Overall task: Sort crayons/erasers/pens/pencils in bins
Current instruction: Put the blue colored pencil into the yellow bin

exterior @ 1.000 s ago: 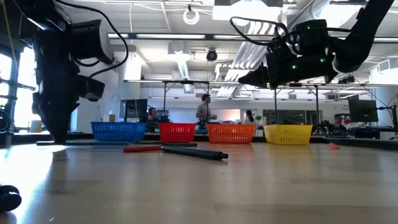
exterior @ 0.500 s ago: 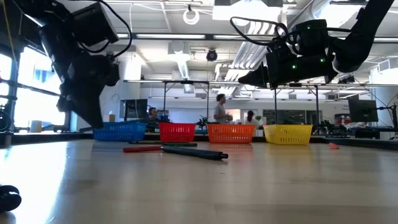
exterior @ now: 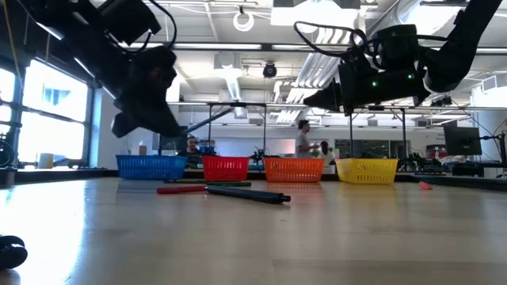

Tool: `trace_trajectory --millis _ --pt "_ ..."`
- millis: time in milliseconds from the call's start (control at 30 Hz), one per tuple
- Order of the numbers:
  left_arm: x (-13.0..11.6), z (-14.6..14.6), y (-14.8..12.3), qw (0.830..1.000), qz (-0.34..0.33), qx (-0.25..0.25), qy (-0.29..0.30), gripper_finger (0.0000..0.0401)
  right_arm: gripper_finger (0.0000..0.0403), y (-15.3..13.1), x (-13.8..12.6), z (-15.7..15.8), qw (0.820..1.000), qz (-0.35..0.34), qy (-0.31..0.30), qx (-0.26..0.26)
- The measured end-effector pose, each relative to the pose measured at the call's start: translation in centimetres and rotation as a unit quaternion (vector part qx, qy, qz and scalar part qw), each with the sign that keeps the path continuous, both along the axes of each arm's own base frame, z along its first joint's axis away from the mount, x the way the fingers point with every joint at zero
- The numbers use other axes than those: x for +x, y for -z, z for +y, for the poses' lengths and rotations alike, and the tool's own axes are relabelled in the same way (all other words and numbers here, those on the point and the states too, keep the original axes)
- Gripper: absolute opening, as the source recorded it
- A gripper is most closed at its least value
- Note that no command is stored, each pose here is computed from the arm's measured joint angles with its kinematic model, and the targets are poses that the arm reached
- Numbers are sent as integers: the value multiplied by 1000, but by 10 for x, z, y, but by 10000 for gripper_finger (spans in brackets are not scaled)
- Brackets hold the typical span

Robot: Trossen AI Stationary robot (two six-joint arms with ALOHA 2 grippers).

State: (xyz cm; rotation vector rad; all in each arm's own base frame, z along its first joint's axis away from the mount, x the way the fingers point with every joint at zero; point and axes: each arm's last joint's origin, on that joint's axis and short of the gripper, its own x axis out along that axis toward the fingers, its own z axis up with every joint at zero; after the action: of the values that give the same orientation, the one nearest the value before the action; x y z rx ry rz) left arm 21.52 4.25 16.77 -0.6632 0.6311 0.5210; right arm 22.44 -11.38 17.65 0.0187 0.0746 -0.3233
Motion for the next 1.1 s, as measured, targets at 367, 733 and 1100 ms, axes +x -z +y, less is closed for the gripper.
trace_trajectory --millis 367,733,1100 --pt "36 11 18 993 -70 86 32 12 0 -9 10 -2 997 -10 -37 61" --pt "40 30 15 988 -120 93 31 12 0 28 29 9 990 22 -66 121" --pt "41 37 8 981 -165 89 40 12 0 43 38 5 969 -75 -118 202"
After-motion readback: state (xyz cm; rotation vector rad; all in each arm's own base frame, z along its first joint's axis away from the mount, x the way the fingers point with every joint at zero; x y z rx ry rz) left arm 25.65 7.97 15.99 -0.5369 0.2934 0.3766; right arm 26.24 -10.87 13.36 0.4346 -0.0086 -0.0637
